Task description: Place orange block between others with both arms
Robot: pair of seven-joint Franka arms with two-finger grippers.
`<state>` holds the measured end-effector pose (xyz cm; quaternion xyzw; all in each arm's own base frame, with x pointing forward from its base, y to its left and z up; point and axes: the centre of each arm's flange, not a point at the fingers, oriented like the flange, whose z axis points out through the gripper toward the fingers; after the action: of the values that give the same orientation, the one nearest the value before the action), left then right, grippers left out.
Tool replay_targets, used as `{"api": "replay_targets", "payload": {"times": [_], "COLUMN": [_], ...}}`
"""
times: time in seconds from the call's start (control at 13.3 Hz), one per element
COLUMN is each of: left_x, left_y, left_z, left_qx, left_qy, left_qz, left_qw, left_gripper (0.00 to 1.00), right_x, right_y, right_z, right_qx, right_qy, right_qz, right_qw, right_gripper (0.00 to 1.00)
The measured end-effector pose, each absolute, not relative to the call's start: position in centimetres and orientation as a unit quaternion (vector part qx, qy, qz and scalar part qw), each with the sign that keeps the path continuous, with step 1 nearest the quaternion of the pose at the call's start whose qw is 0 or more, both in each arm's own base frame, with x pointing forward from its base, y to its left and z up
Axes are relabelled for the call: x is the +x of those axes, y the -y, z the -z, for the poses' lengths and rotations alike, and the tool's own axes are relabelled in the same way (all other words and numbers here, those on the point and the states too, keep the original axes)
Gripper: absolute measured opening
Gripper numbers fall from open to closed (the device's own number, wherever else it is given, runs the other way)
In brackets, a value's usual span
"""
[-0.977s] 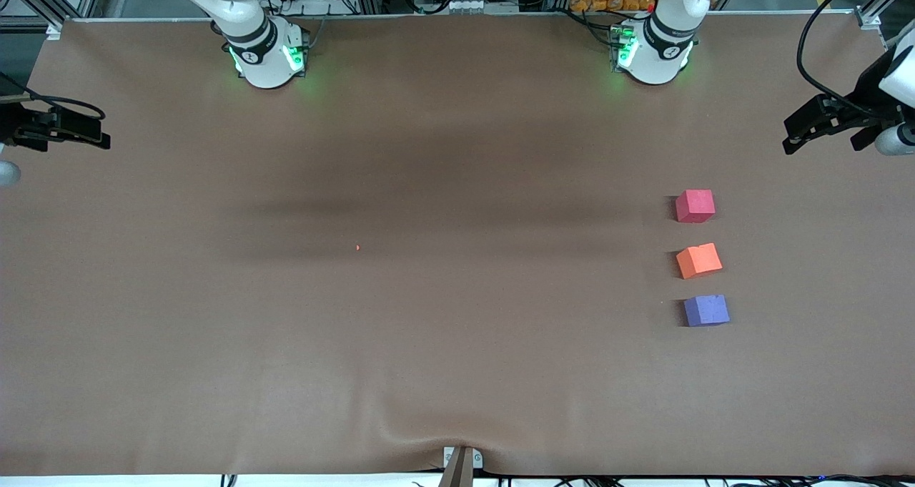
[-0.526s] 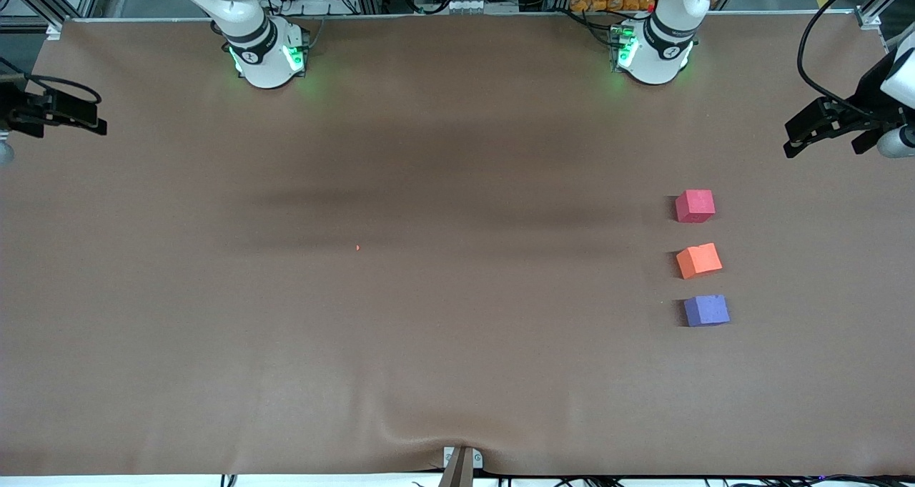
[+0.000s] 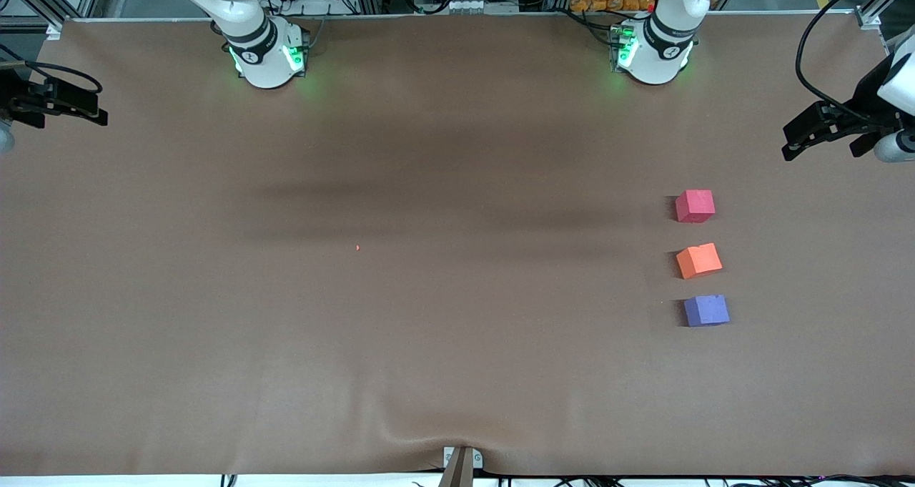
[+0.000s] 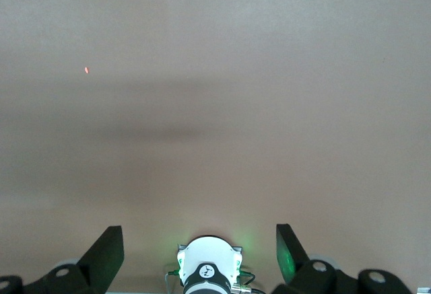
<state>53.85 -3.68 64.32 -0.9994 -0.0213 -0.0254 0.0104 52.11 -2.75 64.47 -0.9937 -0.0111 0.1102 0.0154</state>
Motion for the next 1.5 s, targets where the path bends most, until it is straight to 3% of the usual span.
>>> {"api": "replay_targets", "payload": {"times": [1.05, 1.5], "left_x": [54.6, 54.7], "left_y": [3.8, 3.8], "left_z": [-63.7, -63.8], "left_qx": [-0.999, -0.999], "left_qy": [0.021, 0.021], "left_qz": [0.040, 0.044], "left_qw": [0.009, 0.009], "left_gripper": [1.00, 1.00], "right_x": [52.1, 53.4], "right_y": [2.9, 3.0], "right_z": [-64.5, -64.9], "right_qx": [-0.994, -0.998], "right_qy": [0.010, 0.010], "right_qz": [-0.109, -0.059], "right_qw": [0.015, 0.012], "right_gripper": [1.00, 1.00]}}
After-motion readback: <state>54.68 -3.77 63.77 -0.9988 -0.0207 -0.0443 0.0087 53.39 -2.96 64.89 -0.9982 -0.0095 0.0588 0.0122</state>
